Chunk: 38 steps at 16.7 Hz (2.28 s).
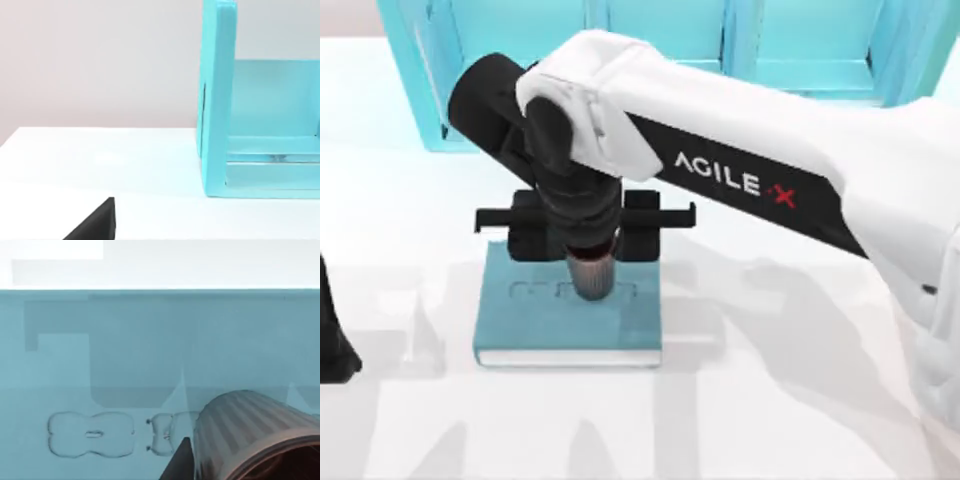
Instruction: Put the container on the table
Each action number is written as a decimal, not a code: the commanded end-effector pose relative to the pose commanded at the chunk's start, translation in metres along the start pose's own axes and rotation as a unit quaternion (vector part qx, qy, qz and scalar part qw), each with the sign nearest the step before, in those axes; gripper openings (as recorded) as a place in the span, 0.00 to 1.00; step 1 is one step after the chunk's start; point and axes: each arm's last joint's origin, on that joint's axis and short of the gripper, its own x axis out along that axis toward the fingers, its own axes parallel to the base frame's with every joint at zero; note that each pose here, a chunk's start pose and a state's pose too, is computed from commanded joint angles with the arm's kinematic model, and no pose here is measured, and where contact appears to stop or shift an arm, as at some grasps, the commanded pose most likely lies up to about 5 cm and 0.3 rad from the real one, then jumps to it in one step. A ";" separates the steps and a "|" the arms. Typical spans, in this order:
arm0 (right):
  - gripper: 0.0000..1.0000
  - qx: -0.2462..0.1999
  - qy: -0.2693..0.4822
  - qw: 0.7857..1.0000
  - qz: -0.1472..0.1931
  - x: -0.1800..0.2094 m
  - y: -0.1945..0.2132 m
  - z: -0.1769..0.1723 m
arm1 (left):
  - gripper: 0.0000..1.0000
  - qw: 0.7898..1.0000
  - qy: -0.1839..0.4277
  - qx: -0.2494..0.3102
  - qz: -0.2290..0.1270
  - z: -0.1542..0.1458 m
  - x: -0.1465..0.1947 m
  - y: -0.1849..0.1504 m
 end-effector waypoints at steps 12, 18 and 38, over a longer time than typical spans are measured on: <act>0.00 -0.001 0.000 1.000 0.003 -0.041 -0.001 0.012 | 1.00 1.000 0.000 0.000 0.000 0.000 0.000 0.000; 0.00 -0.002 0.002 1.000 -0.002 -0.044 -0.057 0.039 | 1.00 1.000 0.000 0.000 0.000 0.000 0.000 0.000; 0.00 -0.003 0.004 1.000 0.000 0.018 -0.094 0.044 | 1.00 1.000 0.000 0.000 0.000 0.000 0.000 0.000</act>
